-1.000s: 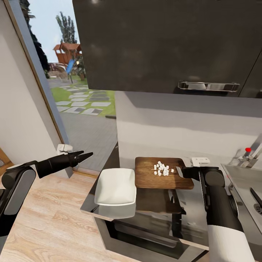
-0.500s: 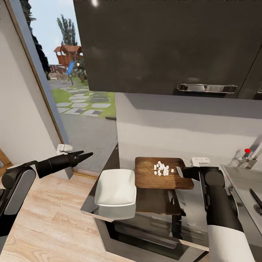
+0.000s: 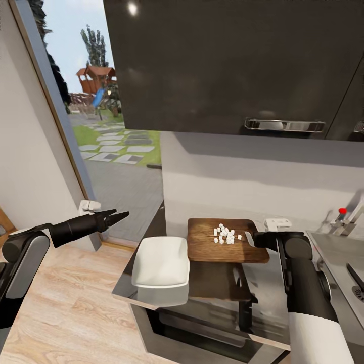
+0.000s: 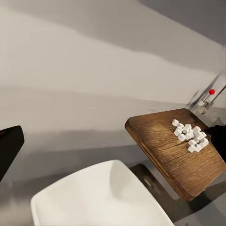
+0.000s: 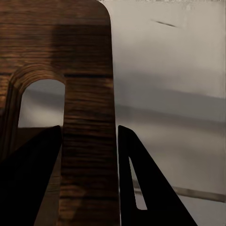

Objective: In the kitchen, take the Vidalia onion out of the sink, dice it on the chopping board with the paring knife, put the diced onion into the bowl on the countertop, then place both the paring knife and the chopping board into the sink.

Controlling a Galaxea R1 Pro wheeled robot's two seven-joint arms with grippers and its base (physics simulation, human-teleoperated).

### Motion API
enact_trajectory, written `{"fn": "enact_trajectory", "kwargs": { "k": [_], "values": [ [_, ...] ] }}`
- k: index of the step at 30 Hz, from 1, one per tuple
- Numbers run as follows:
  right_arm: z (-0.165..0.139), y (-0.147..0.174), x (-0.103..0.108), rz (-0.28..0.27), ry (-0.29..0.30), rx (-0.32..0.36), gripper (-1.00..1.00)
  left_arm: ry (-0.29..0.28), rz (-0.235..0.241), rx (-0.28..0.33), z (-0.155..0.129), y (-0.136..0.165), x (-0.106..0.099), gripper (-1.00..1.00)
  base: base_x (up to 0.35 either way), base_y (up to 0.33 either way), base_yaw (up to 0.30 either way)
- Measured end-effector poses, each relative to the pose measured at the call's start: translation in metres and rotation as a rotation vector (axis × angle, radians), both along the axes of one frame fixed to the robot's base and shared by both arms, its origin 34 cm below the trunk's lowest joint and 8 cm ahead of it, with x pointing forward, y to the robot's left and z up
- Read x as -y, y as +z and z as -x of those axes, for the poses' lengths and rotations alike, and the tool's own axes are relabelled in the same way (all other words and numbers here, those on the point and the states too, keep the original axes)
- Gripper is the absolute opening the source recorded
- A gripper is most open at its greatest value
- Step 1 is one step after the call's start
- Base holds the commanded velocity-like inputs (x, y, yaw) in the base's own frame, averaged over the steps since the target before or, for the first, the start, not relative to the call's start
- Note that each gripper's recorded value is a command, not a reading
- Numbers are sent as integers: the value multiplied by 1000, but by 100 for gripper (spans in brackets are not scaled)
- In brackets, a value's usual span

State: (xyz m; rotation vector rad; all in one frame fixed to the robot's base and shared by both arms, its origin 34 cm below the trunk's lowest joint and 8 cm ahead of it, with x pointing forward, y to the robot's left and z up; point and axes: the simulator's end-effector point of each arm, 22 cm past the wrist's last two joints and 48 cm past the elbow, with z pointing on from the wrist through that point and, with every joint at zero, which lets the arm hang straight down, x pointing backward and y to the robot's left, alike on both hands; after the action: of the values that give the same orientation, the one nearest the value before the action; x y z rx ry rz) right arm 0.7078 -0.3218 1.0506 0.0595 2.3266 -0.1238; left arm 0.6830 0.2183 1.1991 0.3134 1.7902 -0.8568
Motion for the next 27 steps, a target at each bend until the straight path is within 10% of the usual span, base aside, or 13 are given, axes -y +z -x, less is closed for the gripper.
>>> {"fn": "enact_trajectory", "kwargs": {
  "k": [27],
  "values": [
    [2,16,0,0,0,27,-100,1,0,26,5,15,0,100,0,0,2]
  ]
}}
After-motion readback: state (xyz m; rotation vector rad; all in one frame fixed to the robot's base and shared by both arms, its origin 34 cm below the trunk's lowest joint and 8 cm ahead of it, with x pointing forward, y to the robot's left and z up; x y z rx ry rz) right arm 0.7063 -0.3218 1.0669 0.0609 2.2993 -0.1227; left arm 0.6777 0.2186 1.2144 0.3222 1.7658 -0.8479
